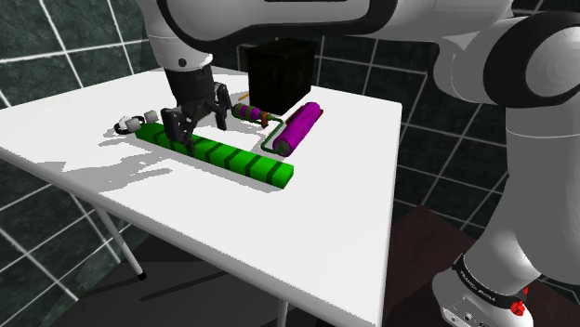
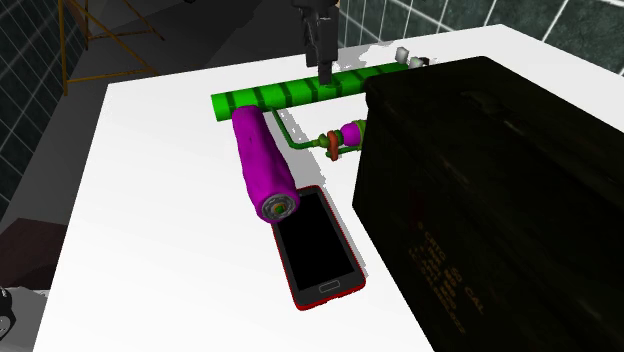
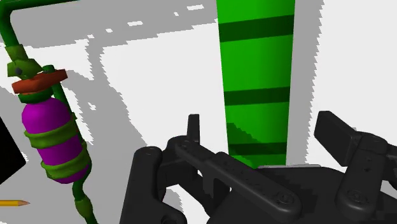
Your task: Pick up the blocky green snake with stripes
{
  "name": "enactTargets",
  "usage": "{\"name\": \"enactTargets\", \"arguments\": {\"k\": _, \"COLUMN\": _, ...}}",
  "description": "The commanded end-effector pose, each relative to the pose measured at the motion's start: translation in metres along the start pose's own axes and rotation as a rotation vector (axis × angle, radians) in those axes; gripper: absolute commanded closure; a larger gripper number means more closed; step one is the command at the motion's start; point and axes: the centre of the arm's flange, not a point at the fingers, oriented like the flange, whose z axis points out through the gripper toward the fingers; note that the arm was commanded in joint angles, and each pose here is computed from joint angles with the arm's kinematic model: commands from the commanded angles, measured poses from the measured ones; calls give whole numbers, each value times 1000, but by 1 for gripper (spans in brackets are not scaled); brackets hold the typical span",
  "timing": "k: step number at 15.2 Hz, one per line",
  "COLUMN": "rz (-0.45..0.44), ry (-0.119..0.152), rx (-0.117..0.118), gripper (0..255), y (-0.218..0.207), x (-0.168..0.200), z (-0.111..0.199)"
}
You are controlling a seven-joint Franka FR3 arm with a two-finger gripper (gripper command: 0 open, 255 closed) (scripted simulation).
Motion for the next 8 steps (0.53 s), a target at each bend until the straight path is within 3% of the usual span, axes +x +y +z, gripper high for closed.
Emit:
{"name": "enactTargets", "arguments": {"k": 1, "rz": 0, "ry": 1, "rx": 0, "gripper": 0, "y": -1, "x": 0, "z": 11}}
{"name": "enactTargets", "arguments": {"k": 6, "rz": 0, "ry": 1, "rx": 0, "gripper": 0, "y": -3, "x": 0, "z": 25}}
{"name": "enactTargets", "arguments": {"k": 7, "rz": 0, "ry": 1, "rx": 0, "gripper": 255, "y": -3, "x": 0, "z": 25}}
{"name": "enactTargets", "arguments": {"k": 8, "rz": 0, "ry": 1, "rx": 0, "gripper": 255, "y": -3, "x": 0, "z": 24}}
